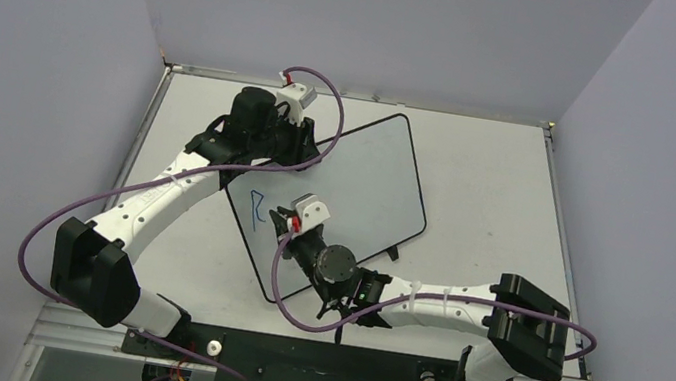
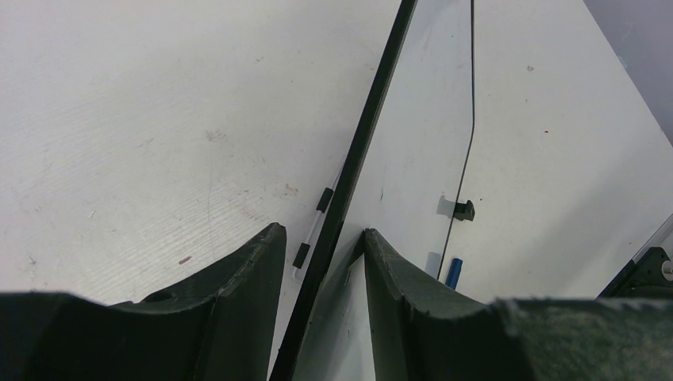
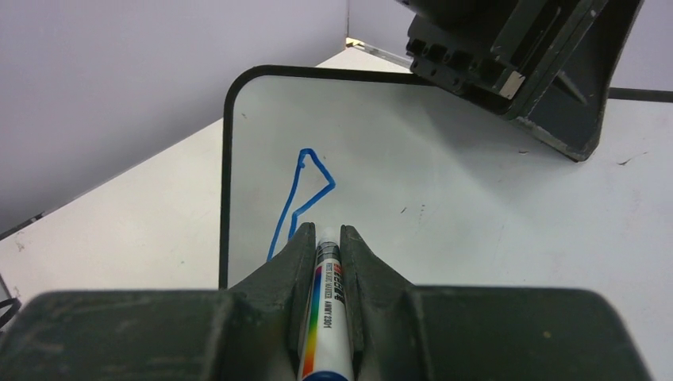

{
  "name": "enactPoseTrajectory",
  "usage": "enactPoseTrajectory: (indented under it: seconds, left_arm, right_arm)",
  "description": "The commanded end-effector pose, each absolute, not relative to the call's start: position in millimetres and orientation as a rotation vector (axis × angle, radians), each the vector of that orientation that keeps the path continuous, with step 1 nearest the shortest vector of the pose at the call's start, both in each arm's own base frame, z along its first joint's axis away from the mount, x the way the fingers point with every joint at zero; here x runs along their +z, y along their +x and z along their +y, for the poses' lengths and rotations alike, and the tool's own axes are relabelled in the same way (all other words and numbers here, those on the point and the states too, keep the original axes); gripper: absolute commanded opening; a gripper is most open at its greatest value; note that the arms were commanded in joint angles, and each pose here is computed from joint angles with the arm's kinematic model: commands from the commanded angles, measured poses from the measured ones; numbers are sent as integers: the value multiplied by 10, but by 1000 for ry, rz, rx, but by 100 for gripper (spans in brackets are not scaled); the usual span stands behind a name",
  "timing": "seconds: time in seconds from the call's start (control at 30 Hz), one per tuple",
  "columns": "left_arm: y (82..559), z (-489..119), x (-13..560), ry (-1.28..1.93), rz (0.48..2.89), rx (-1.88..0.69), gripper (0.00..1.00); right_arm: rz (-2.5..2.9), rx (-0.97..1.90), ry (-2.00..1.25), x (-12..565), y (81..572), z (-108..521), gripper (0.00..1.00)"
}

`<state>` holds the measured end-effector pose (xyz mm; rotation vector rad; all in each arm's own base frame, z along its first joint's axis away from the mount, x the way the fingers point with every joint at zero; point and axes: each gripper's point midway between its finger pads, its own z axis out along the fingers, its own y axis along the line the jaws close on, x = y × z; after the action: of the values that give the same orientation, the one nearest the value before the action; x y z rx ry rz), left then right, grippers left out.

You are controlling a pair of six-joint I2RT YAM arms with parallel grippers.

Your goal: Write a sentence on the whiteboard

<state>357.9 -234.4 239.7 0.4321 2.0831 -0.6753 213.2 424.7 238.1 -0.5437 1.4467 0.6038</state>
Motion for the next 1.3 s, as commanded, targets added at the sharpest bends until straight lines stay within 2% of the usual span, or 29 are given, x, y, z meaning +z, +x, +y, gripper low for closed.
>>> enactPoseTrajectory:
  seconds: [0.0, 0.77, 1.27]
  left_arm:
    - [3712, -2300, 2870, 400, 1916, -641, 0]
    - [3712, -2306, 2865, 404, 1918, -643, 0]
    - [3714, -2313, 2860, 407, 1919, -645, 0]
  right_arm:
    - [1391, 611, -464, 2776, 2263, 4186, 0]
    - [1406, 610, -467, 2711, 2447, 4316, 0]
    - [1514, 624, -456, 2155, 2347, 4166, 0]
